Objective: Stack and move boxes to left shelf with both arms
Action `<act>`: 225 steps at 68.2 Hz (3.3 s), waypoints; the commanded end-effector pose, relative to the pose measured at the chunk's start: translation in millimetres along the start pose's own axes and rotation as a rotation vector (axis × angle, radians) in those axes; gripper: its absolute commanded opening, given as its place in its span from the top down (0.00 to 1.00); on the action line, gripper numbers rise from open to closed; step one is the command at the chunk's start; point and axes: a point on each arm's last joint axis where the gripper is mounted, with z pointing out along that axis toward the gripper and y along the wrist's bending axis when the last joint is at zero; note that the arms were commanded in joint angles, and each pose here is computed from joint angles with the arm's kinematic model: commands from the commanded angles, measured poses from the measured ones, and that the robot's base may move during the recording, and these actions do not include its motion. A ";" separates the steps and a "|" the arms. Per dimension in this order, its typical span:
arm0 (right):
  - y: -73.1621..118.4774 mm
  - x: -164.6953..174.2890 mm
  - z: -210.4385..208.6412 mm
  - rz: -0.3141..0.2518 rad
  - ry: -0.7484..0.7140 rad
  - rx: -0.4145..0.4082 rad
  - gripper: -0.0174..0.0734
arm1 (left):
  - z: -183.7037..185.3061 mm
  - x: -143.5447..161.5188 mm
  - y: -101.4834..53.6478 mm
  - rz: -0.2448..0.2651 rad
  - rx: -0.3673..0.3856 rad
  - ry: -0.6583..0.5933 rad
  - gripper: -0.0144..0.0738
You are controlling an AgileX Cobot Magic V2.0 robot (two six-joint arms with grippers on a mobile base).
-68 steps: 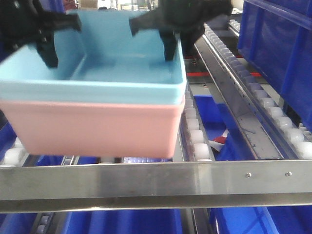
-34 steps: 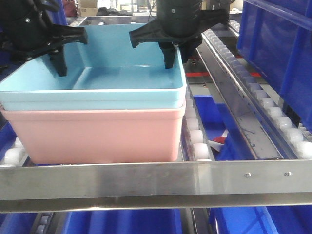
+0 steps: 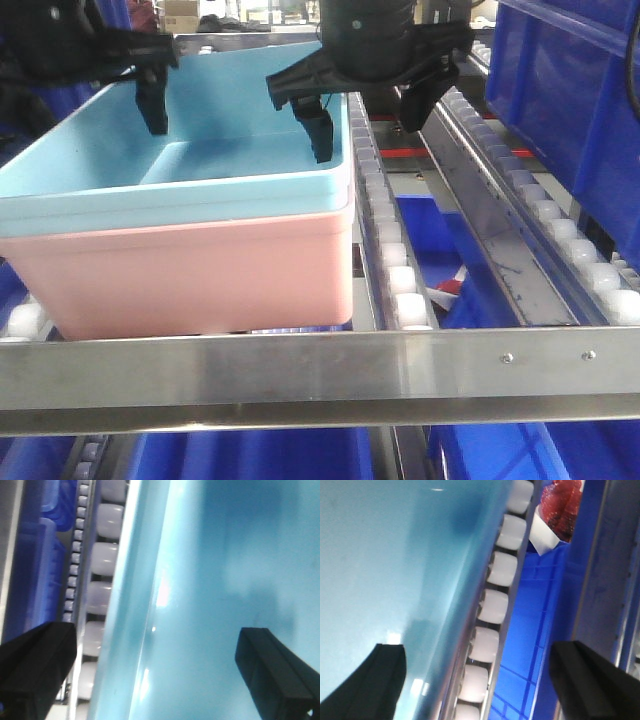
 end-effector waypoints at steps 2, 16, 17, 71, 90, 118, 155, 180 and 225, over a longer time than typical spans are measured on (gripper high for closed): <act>-15.5 -27.7 -54.7 0.013 -0.168 -0.017 0.12 | -44.3 -26.3 -4.4 0.009 0.032 -0.111 0.21; -26.8 -34.9 -93.5 0.046 -0.241 -0.041 0.15 | -78.8 -32.6 0.6 0.040 0.012 -0.125 0.24; -26.9 -35.2 -96.2 0.050 -0.246 -0.047 0.17 | -80.7 -32.4 1.2 0.039 0.009 -0.123 0.26; -39.4 20.4 -145.7 0.005 -0.423 -0.227 0.75 | -154.2 24.6 2.5 0.152 0.146 -0.206 0.82; -67.7 83.8 -191.5 -0.026 -0.582 -0.314 0.75 | -219.8 89.6 24.9 0.257 0.373 -0.426 0.82; -99.3 214.8 -202.0 -0.055 -0.708 -0.412 0.75 | -226.8 184.0 83.8 0.297 0.508 -0.515 0.82; -103.8 230.7 -203.0 -0.051 -0.732 -0.418 0.75 | -223.4 191.4 89.1 0.296 0.498 -0.502 0.82; -103.8 230.7 -203.0 -0.051 -0.732 -0.418 0.75 | -226.9 196.9 85.5 0.397 0.553 -0.504 0.82; -103.8 230.7 -203.0 -0.051 -0.732 -0.418 0.75 | -156.5 266.1 138.3 0.201 0.178 -0.901 0.82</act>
